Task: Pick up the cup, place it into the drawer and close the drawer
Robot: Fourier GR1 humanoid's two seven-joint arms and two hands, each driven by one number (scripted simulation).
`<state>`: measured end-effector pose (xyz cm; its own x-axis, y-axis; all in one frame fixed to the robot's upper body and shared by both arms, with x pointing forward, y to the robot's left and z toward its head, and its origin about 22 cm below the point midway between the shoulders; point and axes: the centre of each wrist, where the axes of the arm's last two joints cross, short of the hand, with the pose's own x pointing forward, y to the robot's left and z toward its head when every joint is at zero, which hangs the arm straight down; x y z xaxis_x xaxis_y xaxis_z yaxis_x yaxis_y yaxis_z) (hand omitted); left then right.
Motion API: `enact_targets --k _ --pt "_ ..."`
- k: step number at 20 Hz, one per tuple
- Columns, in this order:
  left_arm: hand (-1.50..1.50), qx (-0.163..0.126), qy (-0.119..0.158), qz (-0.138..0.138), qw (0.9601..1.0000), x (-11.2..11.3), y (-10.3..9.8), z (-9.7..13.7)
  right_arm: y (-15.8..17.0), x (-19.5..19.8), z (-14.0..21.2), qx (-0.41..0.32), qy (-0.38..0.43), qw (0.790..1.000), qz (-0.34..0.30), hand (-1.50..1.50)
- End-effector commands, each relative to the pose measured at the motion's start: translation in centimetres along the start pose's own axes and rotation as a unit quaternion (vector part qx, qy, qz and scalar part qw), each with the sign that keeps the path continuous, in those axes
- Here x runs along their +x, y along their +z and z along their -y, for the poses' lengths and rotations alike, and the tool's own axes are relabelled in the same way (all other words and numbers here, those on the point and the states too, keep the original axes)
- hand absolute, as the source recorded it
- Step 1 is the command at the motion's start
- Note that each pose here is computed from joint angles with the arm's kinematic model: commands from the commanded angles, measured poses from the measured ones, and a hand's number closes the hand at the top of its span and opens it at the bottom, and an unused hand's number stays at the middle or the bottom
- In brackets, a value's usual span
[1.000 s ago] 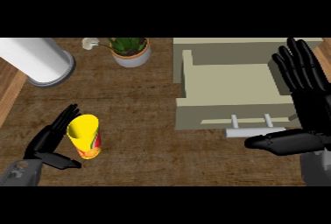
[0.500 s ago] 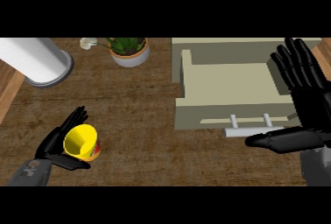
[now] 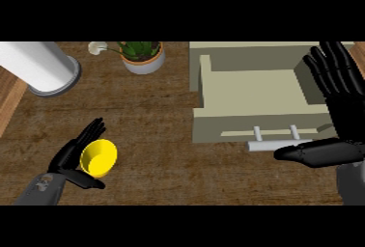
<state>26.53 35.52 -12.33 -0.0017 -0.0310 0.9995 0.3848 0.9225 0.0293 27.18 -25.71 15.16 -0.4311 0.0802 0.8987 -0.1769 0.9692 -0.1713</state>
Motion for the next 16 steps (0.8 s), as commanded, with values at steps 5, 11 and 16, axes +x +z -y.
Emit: enact_targets --k 5,11,16 --pt "1.50 -0.093 0.141 0.078 0.9826 -1.1 -1.1 2.8 -1.0 0.9 0.3 -0.006 0.000 1.000 0.003 -1.50" --pt "1.50 0.003 -0.018 0.181 0.9833 -0.7 -1.5 3.1 -0.3 0.1 0.8 -0.006 0.003 1.000 -0.005 -1.50" --pt "1.50 0.165 -0.005 0.211 0.9634 -0.7 -3.1 4.2 0.6 -0.1 0.4 0.002 -0.004 1.000 -0.008 -1.50"
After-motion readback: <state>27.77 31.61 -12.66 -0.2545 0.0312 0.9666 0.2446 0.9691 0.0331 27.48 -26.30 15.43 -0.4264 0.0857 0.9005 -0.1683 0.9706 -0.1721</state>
